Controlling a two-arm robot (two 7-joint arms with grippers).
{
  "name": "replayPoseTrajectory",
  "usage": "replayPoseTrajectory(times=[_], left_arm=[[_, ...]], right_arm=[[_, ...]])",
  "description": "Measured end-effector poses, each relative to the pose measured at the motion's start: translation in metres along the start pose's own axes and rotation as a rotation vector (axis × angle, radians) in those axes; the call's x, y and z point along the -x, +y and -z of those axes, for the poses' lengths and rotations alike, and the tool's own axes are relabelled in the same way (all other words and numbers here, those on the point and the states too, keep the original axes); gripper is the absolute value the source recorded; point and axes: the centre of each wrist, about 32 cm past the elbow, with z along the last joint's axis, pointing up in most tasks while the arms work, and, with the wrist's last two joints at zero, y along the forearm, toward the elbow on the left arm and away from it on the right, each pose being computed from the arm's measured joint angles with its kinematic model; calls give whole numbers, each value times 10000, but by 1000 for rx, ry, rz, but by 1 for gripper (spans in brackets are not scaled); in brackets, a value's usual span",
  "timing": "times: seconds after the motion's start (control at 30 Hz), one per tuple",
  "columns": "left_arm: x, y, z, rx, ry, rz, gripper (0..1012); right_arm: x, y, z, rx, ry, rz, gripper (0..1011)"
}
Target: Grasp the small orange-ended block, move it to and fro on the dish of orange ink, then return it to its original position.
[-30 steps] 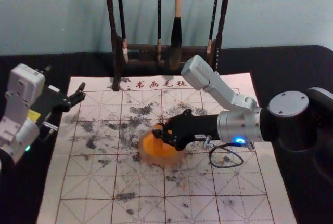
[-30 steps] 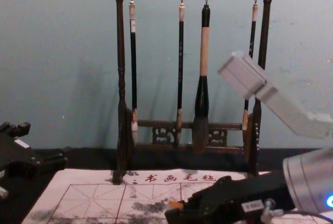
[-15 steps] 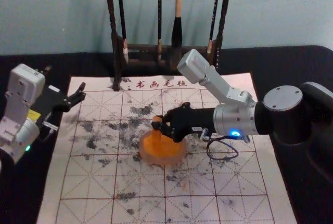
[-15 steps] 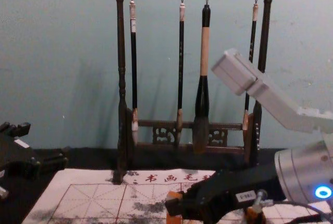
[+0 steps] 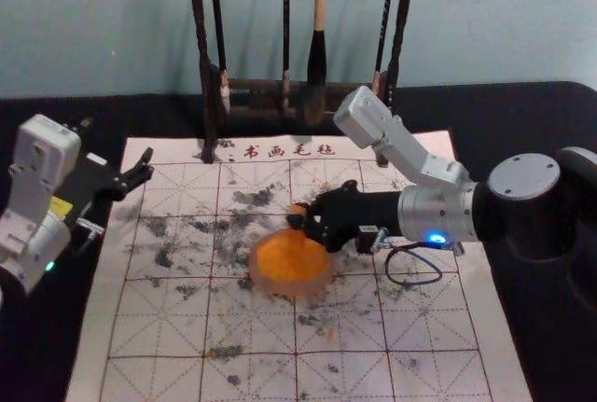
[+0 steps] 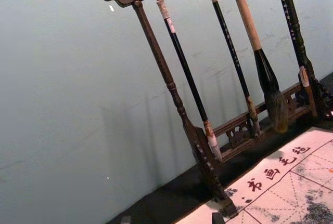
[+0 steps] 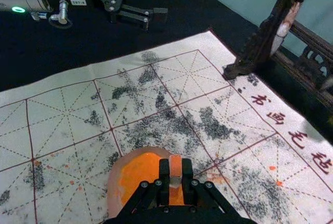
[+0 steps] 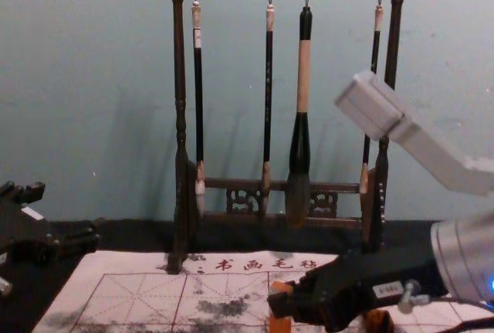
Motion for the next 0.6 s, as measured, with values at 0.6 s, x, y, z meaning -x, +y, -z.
replayPoseTrajectory(times=[0.6], left_arm=[[0, 0, 0, 0, 0, 0, 1001]], right_arm=[[67, -113, 32, 8, -8, -11, 108]])
